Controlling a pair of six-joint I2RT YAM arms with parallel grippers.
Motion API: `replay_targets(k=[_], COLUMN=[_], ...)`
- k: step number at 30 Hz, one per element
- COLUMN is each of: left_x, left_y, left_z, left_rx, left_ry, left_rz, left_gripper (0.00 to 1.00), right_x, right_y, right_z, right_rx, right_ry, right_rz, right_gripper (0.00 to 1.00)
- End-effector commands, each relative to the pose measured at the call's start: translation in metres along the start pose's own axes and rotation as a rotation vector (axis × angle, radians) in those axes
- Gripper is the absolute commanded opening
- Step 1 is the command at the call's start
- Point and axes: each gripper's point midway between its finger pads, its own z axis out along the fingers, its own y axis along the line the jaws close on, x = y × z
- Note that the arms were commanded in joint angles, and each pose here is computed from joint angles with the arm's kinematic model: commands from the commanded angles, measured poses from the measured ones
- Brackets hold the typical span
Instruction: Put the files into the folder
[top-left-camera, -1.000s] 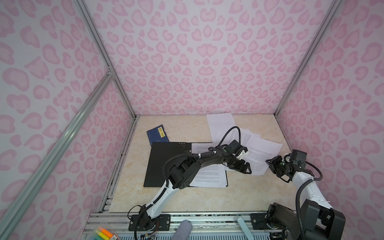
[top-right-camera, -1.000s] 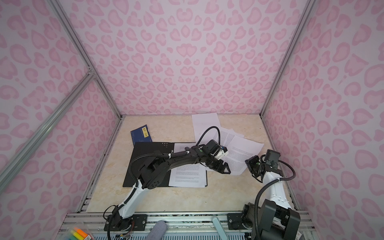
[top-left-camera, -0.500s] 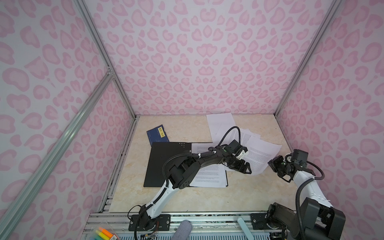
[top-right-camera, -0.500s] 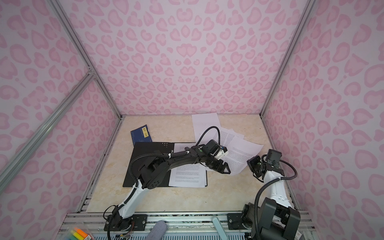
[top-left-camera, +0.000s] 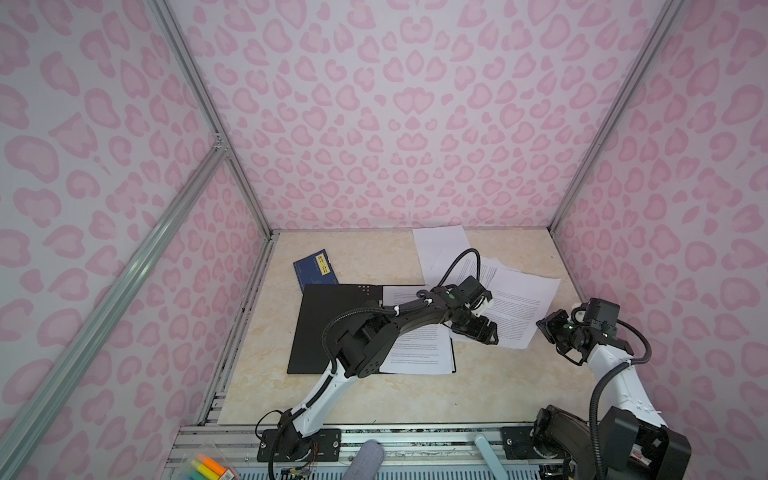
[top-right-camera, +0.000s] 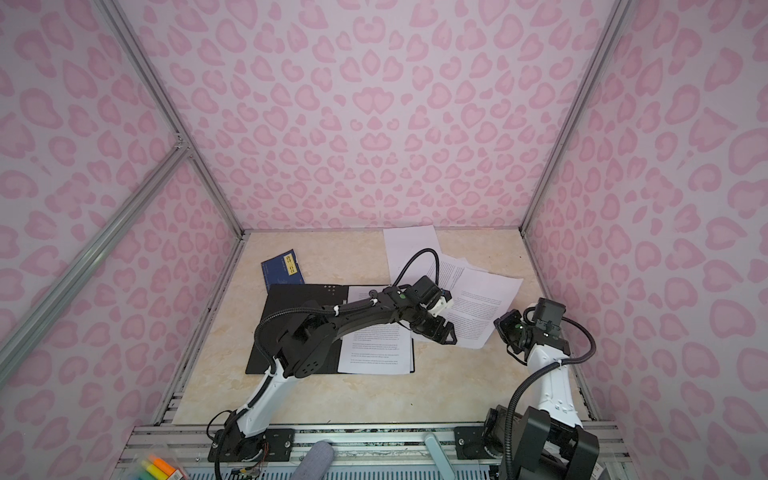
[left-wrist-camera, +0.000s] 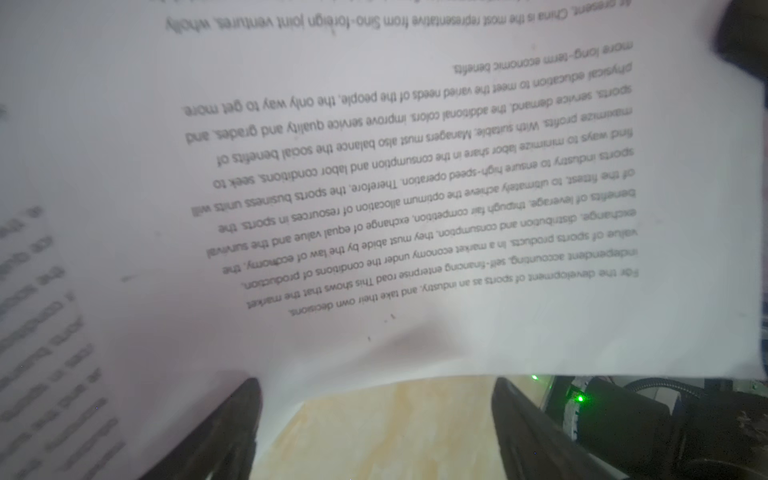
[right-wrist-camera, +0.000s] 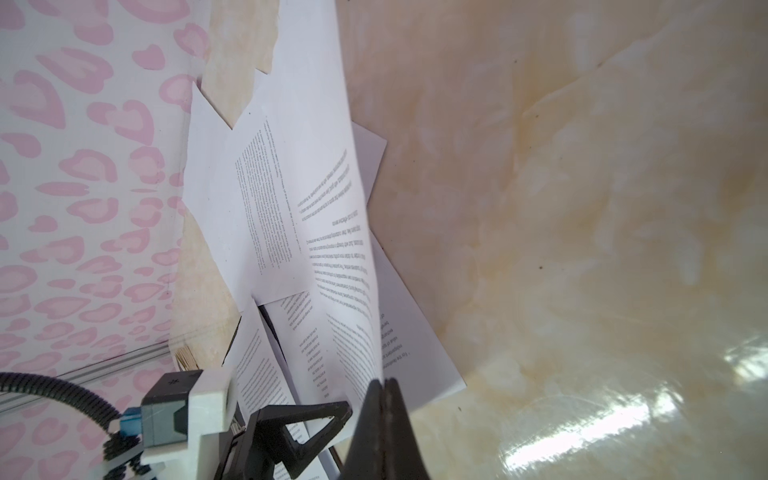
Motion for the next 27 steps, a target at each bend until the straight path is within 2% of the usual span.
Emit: replay_targets(k=[1, 8, 14, 18, 20, 23, 27], left_x=[-0.030, -0.079, -0.088, -0.075, -0.061, -0.032, 0.018], left_y=[-0.033, -0.096, -0.131, -0.133, -0.128, -0.110, -0.076], left_z=[-0.042, -0.117, -0.209, -0.275, -0.298, -0.328, -0.367], left_rx=[0.011, 0.071, 0.025, -0.067, -0.110, -0.189, -0.324], left_ry=[-0.088, -0.260, -0.453, -0.611, -0.667, -0.746, -0.836], left_rz=[0.082, 0.185, 0.243, 0.259, 0.264, 0.253, 0.215], left_gripper=[0.89, 0.90, 0.90, 0.93, 0.94, 1.00, 0.98], right_x=[-0.002, -0.010, -0.019, -0.022, -0.020, -0.010, 0.019], right_y=[0.007, 0.021, 0.050, 0.090, 0.113, 0.147, 0.194], right_z=[-0.003, -0.012, -0.026, -0.047, -0.057, -0.067, -0.070], right_rx=[-0.022, -0.049, -0.099, -0.127, -0.156, -0.201, -0.252], right_ry=[-0.006, -0.038, -0.095, -0.149, -0.167, -0.149, -0.094], right_rz=[-0.027, -0.039, -0.106, -0.218, -0.272, -0.352, -0.467], right_gripper=[0.00, 0.00, 0.00, 0.00, 0.00, 0.00, 0.00])
